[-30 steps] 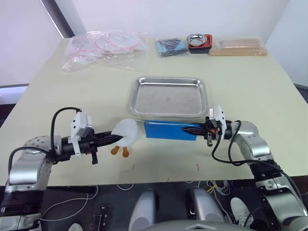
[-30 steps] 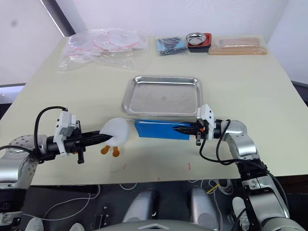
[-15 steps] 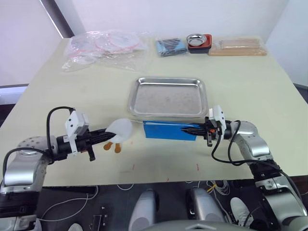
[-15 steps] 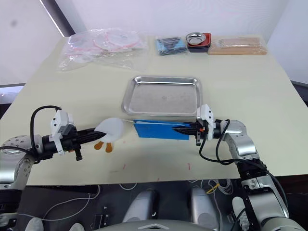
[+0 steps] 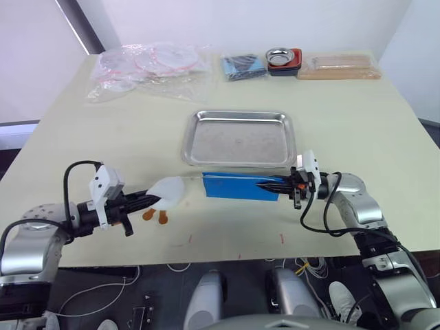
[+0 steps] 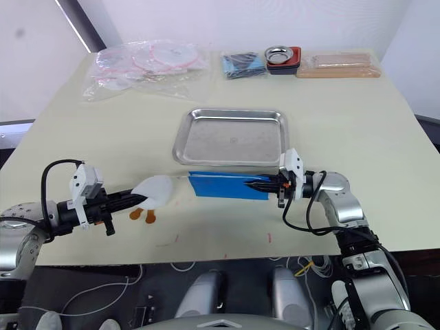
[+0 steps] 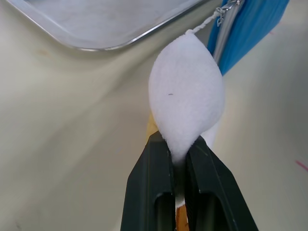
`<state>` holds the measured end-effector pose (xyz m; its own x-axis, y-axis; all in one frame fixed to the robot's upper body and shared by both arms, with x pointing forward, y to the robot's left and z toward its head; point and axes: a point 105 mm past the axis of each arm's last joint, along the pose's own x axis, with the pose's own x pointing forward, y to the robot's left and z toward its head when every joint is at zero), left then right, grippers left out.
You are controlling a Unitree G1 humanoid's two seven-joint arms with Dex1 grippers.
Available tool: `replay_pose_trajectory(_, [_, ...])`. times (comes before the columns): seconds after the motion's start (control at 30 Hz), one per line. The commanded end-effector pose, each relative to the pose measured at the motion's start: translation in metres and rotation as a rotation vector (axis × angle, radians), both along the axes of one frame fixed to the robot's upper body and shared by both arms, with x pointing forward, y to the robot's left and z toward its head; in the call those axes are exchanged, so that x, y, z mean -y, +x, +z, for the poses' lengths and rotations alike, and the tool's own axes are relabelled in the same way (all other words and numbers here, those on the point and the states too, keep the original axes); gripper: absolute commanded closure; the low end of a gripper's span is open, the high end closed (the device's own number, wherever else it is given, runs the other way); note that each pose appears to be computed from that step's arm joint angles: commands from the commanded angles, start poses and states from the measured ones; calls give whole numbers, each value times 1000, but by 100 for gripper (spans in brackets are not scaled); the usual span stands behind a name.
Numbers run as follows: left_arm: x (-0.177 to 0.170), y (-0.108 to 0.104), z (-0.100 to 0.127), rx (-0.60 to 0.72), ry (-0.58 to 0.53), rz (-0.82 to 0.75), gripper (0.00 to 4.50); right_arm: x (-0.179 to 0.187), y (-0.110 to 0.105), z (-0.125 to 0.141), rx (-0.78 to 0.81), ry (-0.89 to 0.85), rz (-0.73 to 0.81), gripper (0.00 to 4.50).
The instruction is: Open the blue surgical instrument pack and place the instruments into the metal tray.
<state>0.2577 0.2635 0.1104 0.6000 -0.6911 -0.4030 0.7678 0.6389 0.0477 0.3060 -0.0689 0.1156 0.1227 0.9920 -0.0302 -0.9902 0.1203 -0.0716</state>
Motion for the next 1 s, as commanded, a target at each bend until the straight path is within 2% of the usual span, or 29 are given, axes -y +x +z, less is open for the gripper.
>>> replay_pose_trajectory(0.03, [-8,-3,-10,-44,51,43,444,4,0,15,40,63,6,450])
replay_pose_trajectory(0.13, [-3,-9,-24,-104,55,41,444,5,-3,17,34,74,19,450])
replay_pose_trajectory(0.27, [0,-7,-30,-121,53,50,444,5,-4,19,30,87,20,450])
replay_pose_trajectory(0.53, [2,-8,-36,-137,15,49,444,8,-16,43,-65,249,89,450])
replay_pose_trajectory(0.8, [2,-9,-38,-137,9,33,444,7,-7,66,-72,409,13,450])
replay_pose_trajectory(1.0, [-4,-6,-32,-112,30,17,444,4,-12,50,10,249,45,450])
